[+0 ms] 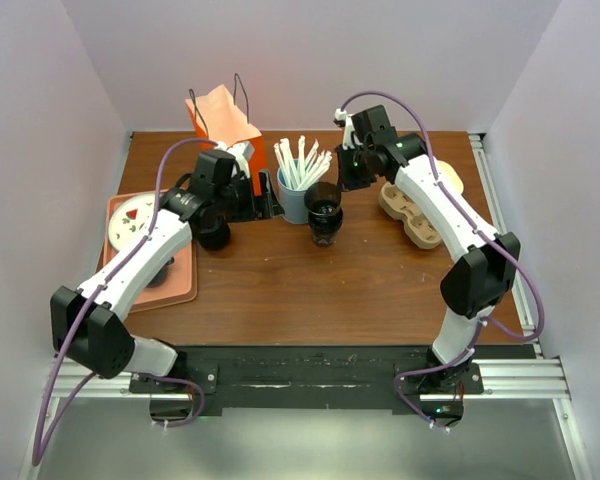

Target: Pack the takeout coffee

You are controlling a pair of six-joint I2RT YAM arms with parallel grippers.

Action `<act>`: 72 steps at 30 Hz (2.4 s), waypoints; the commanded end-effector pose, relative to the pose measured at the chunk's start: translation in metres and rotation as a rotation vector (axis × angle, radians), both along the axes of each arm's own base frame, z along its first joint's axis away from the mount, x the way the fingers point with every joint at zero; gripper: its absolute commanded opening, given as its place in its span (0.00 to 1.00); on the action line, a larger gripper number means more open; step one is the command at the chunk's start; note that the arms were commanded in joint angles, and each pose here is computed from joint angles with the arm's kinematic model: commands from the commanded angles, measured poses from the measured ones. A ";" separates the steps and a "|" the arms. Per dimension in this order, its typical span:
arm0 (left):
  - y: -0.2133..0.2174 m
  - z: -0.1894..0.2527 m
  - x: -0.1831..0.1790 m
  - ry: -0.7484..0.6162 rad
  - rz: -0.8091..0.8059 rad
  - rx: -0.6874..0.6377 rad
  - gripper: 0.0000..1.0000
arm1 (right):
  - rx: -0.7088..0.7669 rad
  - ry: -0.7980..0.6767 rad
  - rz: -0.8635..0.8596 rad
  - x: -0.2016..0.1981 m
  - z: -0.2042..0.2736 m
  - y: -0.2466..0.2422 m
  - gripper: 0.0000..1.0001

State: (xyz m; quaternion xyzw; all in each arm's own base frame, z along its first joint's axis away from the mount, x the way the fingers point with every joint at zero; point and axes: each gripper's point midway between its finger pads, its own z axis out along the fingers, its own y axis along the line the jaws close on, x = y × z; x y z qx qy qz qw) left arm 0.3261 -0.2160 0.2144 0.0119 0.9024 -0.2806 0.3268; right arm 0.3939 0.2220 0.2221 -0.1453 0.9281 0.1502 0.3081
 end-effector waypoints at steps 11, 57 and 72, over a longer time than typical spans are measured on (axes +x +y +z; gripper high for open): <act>-0.002 0.060 0.004 -0.120 0.006 -0.053 0.83 | 0.145 -0.059 -0.025 -0.023 0.074 0.006 0.00; 0.022 0.025 -0.033 -0.023 0.028 0.022 0.82 | 0.393 0.118 -0.028 -0.133 -0.079 0.059 0.00; 0.024 0.024 -0.030 -0.035 0.029 0.041 0.82 | 0.296 0.104 -0.103 -0.127 -0.083 0.040 0.15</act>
